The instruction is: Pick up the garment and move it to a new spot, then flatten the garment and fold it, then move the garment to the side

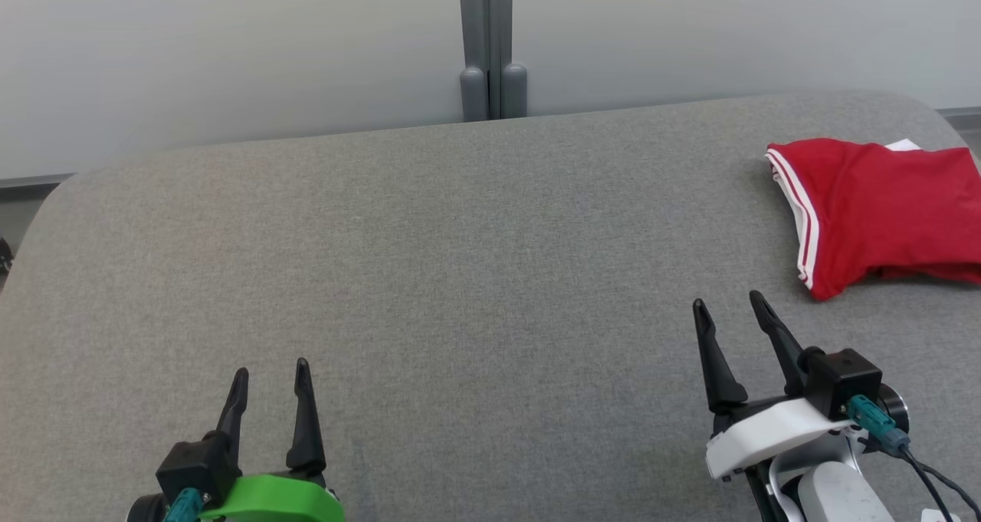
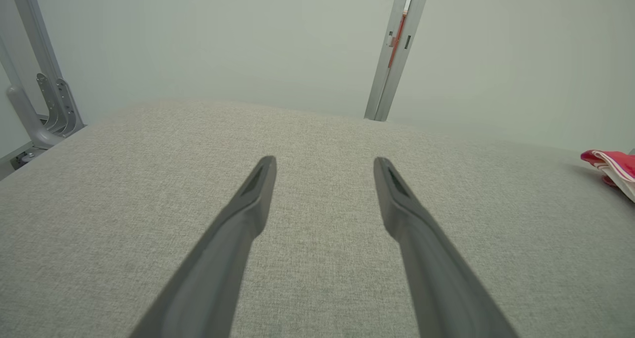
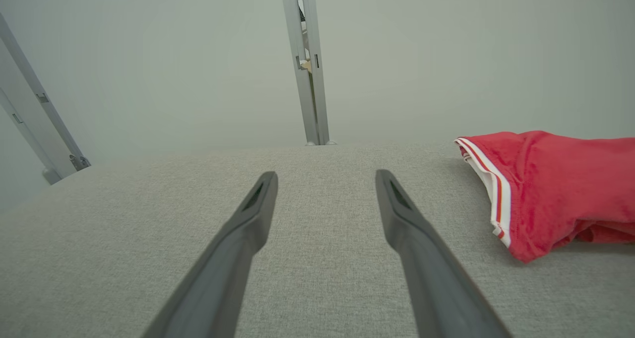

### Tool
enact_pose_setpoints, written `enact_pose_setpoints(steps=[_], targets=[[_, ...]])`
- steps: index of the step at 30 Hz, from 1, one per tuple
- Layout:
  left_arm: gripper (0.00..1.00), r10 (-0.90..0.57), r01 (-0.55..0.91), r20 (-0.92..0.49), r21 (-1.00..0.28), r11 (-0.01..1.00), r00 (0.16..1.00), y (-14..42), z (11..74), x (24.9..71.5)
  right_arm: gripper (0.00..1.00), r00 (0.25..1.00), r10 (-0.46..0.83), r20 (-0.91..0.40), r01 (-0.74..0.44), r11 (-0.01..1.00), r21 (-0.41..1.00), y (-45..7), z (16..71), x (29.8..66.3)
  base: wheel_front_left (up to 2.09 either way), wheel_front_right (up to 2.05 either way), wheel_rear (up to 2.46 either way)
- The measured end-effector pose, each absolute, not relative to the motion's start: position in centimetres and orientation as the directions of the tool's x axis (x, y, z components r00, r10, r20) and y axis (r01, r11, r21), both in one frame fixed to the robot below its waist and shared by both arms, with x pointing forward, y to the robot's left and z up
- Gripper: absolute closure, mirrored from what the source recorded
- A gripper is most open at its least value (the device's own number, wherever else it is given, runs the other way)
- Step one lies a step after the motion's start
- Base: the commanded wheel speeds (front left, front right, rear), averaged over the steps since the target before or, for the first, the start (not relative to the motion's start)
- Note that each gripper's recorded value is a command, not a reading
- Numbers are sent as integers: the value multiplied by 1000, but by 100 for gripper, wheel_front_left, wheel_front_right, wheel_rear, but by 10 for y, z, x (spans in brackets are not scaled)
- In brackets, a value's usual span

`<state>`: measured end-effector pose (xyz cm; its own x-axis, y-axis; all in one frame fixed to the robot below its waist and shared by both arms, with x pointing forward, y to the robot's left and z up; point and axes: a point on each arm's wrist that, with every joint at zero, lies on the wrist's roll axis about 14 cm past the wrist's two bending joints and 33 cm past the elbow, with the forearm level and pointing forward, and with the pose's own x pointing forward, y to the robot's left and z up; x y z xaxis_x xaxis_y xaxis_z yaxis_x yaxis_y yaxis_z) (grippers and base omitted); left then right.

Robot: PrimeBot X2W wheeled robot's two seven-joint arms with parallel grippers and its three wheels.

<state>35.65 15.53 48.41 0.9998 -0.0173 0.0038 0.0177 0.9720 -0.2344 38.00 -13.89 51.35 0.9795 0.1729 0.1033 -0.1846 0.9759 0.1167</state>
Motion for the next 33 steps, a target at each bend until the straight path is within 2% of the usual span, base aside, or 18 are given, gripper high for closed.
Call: enact_pose_setpoints(steps=[8,9,14,33], targets=[[0,-22,22,4,-237,971,1000,156,484,357,0,979,176,100,-188,975,121,-138,512,380,0,0,0],[100,-21,21,3,-236,972,1000,156,483,357,100,979,177,100,-188,974,123,-137,512,380,0,0,0],[100,-19,5,-55,-254,967,998,156,468,352,100,985,168,42,-172,973,155,-139,494,374,0,0,0],[100,26,-94,-134,-533,841,991,172,459,355,100,997,73,-2,-63,877,476,-160,489,377,0,0,0]])
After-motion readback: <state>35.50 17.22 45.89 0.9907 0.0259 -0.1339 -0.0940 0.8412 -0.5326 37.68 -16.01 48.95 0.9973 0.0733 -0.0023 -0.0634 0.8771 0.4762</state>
